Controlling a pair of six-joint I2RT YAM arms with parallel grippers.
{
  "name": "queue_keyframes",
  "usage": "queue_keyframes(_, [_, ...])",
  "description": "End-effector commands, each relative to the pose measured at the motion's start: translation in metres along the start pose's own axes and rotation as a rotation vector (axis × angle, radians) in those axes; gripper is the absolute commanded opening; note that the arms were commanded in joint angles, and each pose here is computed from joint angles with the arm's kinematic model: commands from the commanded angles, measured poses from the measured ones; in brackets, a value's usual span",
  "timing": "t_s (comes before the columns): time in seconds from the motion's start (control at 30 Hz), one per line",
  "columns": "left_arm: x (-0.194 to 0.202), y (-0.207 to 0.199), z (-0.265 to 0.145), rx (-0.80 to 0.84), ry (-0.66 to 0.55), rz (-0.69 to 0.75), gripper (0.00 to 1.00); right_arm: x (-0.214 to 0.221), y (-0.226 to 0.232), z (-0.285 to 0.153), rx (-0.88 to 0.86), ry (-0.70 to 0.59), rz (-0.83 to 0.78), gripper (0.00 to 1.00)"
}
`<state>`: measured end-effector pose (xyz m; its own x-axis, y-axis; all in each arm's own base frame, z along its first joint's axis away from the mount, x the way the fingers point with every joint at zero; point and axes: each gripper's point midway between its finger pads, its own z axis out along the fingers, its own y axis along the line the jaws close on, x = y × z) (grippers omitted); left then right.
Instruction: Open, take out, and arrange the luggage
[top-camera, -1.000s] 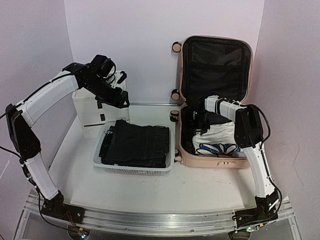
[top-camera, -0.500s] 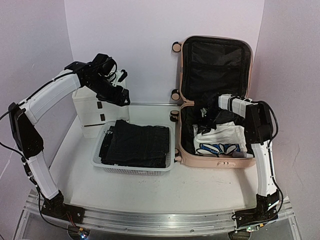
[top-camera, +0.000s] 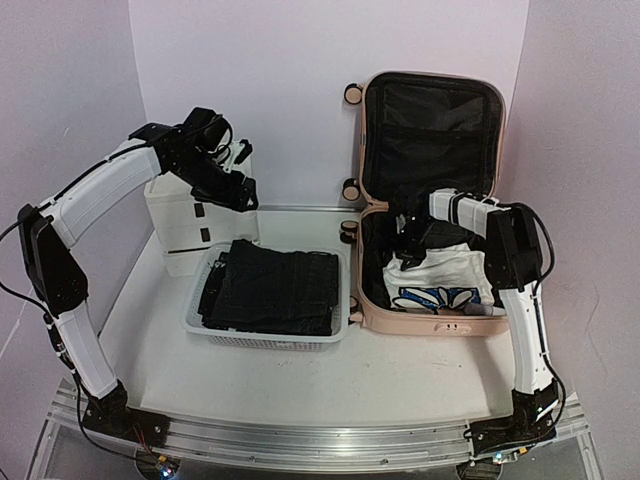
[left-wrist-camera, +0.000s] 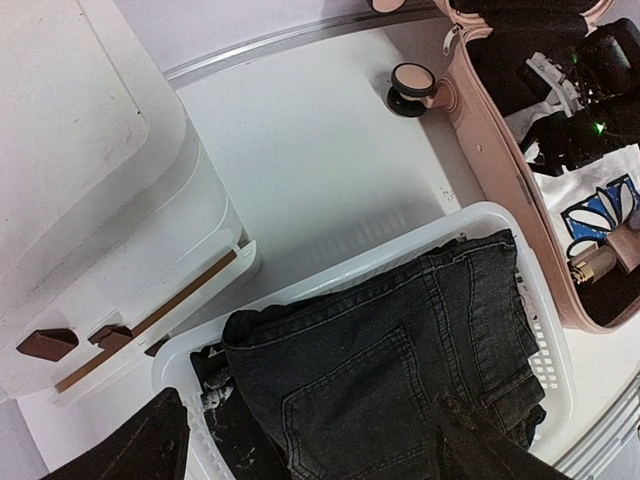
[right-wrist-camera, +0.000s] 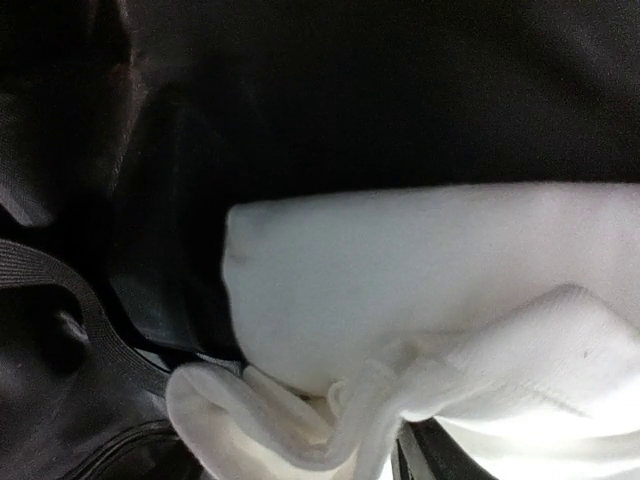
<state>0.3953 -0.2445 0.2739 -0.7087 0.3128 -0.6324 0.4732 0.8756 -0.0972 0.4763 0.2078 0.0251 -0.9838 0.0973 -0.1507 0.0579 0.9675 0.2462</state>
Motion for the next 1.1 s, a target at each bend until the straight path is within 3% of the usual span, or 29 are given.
queue_keyframes(0.0, [-0.022,0.002,-0.016,0.001,-0.073,0.004,0.82,-0.030,-0.010,-0.008,0.184,-0.167,-0.025,0.56])
queue_keyframes(0.23, [-0.023,0.001,-0.017,0.005,-0.076,-0.001,0.82,-0.035,-0.023,-0.013,0.397,-0.237,-0.045,0.51])
queue_keyframes(0.5, [-0.021,0.002,-0.021,0.009,-0.078,-0.007,0.82,-0.027,-0.018,0.007,0.469,-0.223,-0.081,0.59])
queue_keyframes(0.63, [-0.019,0.002,-0.023,0.007,-0.075,-0.010,0.82,-0.025,-0.022,0.014,0.520,-0.222,-0.103,0.59])
queue_keyframes(1.07, [-0.018,0.001,-0.024,0.014,-0.073,-0.026,0.82,-0.033,-0.025,-0.003,0.569,-0.254,-0.158,0.10])
